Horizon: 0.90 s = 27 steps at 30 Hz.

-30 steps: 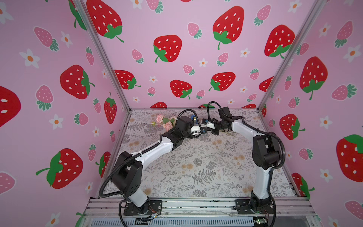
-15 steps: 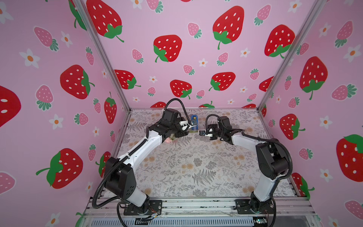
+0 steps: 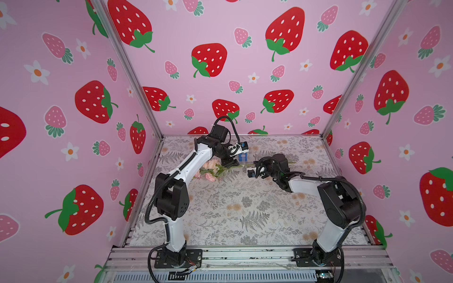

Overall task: Wrap bouquets with tape
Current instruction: Wrap the tape around the bouquet.

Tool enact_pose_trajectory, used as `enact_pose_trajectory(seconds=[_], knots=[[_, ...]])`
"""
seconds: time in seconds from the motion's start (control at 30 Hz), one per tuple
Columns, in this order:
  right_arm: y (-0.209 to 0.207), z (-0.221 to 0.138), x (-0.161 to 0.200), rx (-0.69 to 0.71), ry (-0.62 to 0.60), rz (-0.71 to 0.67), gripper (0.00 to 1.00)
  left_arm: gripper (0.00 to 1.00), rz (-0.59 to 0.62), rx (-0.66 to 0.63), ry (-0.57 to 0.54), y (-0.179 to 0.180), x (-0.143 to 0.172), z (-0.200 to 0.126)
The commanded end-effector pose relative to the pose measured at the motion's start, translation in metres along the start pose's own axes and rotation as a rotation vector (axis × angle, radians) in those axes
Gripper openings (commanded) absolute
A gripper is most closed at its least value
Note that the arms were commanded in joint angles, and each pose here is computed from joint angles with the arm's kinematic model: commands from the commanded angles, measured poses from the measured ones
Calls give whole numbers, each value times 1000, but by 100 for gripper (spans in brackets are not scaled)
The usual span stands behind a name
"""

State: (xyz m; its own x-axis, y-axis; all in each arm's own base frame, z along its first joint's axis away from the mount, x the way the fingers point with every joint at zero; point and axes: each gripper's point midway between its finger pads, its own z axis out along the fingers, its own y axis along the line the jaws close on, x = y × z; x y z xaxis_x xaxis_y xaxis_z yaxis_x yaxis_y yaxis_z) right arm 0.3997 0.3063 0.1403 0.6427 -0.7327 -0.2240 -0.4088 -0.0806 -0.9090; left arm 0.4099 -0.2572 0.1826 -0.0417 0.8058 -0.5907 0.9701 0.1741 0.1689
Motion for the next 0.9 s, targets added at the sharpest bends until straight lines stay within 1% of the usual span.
enact_pose_trajectory(seconds=[0.0, 0.07, 0.27, 0.37, 0.43, 0.6, 0.63, 0.7, 0.73, 0.8, 0.83, 0.87], knots=[[-35, -12, -27, 109, -84, -69, 0, 62, 10, 61, 14, -8, 0, 0], [-36, -13, -29, 112, -89, -76, 0, 62, 9, 69, 33, -5, 5, 7], [-32, -13, -29, 94, -90, -98, 0, 61, -17, 42, 30, 6, 4, 22], [-31, -14, -31, 89, -100, -101, 0, 60, 3, 51, 67, 5, 13, 28], [-33, -15, -34, 91, -109, -107, 0, 59, 9, 57, 73, 4, 16, 30], [-31, -15, -38, 66, -134, -139, 0, 49, 8, 69, 67, 4, 18, 40], [-30, -15, -40, 61, -140, -148, 0, 46, 9, 65, 63, 4, 17, 40], [-29, -16, -40, 54, -145, -148, 0, 32, 9, 56, 56, 7, 15, 41], [-29, -16, -41, 56, -146, -145, 0, 29, 9, 56, 53, 8, 15, 42], [-30, -18, -40, 58, -142, -143, 0, 29, 17, 69, 56, 5, 16, 42], [-30, -19, -41, 59, -144, -144, 0, 31, 22, 79, 56, 3, 17, 43], [-30, -20, -41, 59, -144, -146, 0, 35, 23, 84, 58, 2, 18, 43]])
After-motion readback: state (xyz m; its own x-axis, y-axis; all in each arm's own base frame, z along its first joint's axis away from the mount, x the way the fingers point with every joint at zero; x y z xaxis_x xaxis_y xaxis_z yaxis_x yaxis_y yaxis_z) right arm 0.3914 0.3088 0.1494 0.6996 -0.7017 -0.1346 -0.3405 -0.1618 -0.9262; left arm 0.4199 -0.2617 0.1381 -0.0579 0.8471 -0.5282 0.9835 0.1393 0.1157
